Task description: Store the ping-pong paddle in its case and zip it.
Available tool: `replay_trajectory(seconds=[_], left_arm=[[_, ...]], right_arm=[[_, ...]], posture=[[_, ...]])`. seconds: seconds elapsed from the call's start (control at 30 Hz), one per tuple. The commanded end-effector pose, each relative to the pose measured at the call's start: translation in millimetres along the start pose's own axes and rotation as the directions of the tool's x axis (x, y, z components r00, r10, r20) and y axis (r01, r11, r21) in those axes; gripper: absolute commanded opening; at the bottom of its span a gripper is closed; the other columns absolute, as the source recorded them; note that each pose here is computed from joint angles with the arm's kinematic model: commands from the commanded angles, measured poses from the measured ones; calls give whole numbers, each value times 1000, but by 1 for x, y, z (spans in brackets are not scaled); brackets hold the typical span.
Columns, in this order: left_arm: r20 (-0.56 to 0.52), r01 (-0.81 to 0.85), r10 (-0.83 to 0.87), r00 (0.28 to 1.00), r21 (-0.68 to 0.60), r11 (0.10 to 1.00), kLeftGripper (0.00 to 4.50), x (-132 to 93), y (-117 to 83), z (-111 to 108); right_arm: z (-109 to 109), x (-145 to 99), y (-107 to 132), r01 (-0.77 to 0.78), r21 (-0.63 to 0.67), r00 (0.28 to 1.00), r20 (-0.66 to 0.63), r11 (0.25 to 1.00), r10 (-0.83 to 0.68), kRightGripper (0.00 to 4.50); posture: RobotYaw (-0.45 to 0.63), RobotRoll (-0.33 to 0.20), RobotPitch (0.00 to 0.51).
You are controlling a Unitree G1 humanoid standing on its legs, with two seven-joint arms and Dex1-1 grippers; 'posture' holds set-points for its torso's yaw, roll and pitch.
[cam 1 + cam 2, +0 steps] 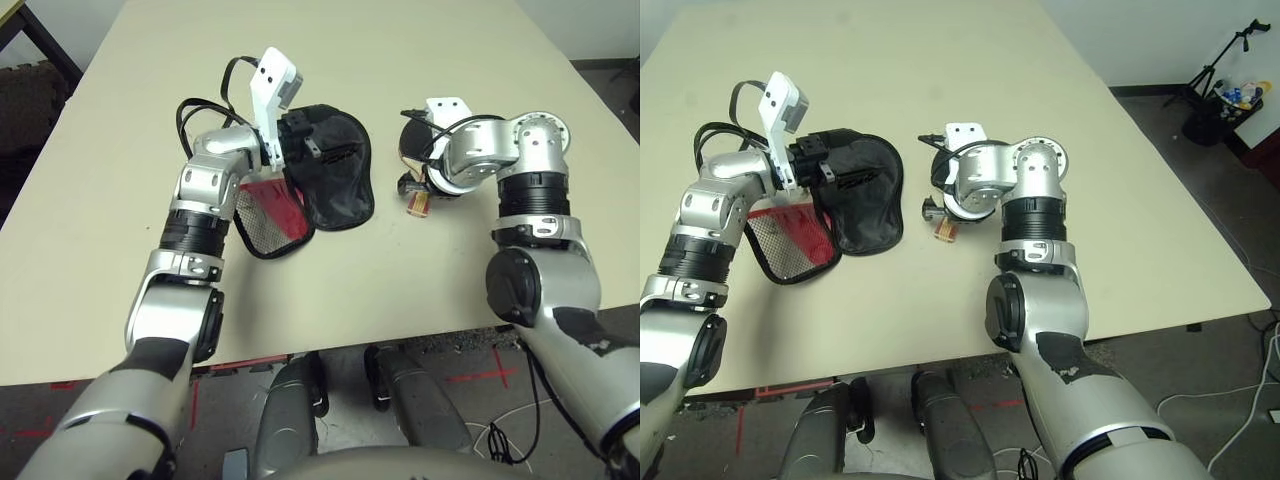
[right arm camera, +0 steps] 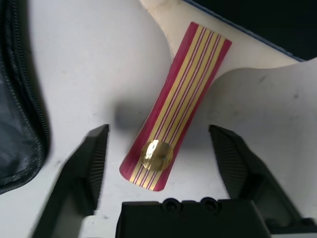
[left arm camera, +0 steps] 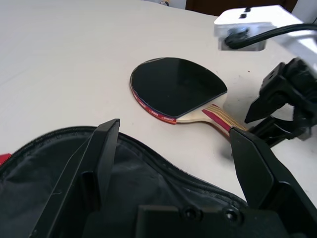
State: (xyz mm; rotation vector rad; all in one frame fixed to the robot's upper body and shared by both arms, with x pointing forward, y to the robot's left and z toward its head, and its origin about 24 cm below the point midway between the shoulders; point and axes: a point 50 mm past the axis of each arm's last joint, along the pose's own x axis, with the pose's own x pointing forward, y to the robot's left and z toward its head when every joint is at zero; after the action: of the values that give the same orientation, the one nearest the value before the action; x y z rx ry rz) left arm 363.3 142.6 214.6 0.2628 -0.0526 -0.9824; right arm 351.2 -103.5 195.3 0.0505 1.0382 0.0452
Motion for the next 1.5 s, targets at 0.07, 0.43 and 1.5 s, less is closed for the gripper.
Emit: replay_trajectory(seconds=[0.07, 0.43, 1.5], left_arm=[[-8, 5, -5, 1000, -17, 1000, 4500, -5, -4, -1], [-16, 26, -26, 1000, -3, 1000, 4500, -5, -7, 6], [-111, -180, 204, 973, 192, 965, 4500, -97, 54, 69]], right_arm=[[1, 2, 1, 19, -37, 1000, -17, 999, -20, 2733], [17, -10, -11, 59, 14, 997, 58, 998, -60, 1217], [14, -37, 85, -249, -253, 955, 95, 935, 281, 1216]], posture=[[-215, 0, 225], [-228, 0, 201], [-109, 0, 176]])
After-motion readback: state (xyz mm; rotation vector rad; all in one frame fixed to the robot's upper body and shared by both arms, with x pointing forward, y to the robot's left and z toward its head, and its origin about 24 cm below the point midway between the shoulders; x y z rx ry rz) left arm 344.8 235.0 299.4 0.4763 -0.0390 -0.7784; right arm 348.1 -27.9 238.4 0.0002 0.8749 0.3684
